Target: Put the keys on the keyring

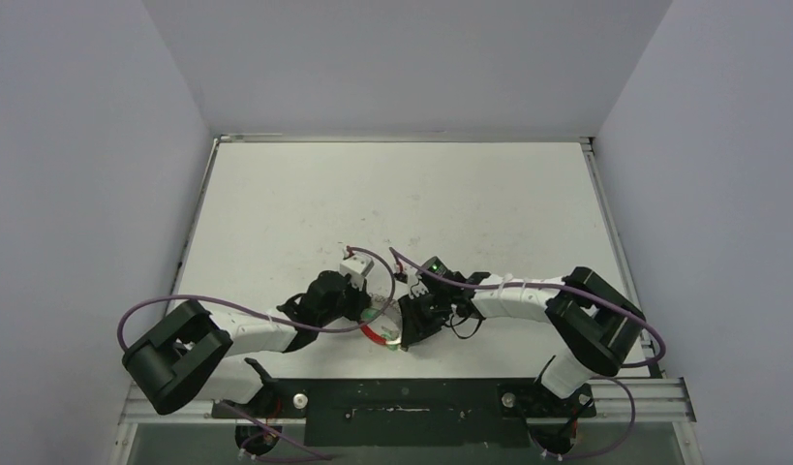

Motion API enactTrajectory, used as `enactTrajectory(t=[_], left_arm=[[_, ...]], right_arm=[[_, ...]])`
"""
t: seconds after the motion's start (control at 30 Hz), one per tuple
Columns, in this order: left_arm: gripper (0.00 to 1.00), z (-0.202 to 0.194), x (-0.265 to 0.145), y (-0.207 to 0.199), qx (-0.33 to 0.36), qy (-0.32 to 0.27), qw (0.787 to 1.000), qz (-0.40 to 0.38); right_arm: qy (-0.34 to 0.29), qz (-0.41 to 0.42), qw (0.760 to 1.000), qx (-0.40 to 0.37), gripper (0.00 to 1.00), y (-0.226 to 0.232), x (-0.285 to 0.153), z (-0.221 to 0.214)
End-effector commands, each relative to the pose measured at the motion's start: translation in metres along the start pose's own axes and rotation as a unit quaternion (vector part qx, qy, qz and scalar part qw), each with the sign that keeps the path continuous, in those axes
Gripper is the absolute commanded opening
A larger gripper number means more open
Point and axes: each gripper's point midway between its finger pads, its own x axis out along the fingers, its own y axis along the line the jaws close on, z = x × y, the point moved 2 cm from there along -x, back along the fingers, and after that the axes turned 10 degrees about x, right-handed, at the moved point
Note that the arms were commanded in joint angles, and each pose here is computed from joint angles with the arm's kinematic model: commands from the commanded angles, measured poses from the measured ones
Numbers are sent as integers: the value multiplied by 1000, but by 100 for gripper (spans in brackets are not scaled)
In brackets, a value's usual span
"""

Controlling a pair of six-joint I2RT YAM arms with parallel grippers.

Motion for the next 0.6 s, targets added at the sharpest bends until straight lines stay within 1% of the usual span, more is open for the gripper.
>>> enactTrajectory(t=[0.0, 0.17, 0.2, 0.23, 0.27, 0.33, 0.47, 0.57], left_arm=[[1, 24, 13, 22, 30, -20, 999, 21], [1, 55, 11, 29, 50, -61, 997, 5], [3, 60, 8, 27, 56, -69, 996, -2], [8, 65, 5, 25, 59, -78, 995, -8], [12, 67, 1, 23, 60, -84, 995, -14], [18, 73, -9, 20, 56, -97, 993, -21], [32, 65, -30, 15, 28, -106, 994, -29], [36, 57, -46, 12, -9, -117, 993, -31]], right_arm=[[-48, 40, 998, 10, 23, 23, -2, 13], [-96, -2, 995, -23, 45, 23, -32, 26], [-107, -17, 994, -30, 50, 20, -40, 29], [-120, -27, 992, -40, 55, 19, -47, 33], [-138, -39, 989, -48, 57, 17, -56, 38], [-155, -47, 985, -57, 60, 11, -66, 45], [-166, -47, 983, -55, 61, -2, -76, 59], [-164, -50, 983, -70, 61, -6, -77, 67]])
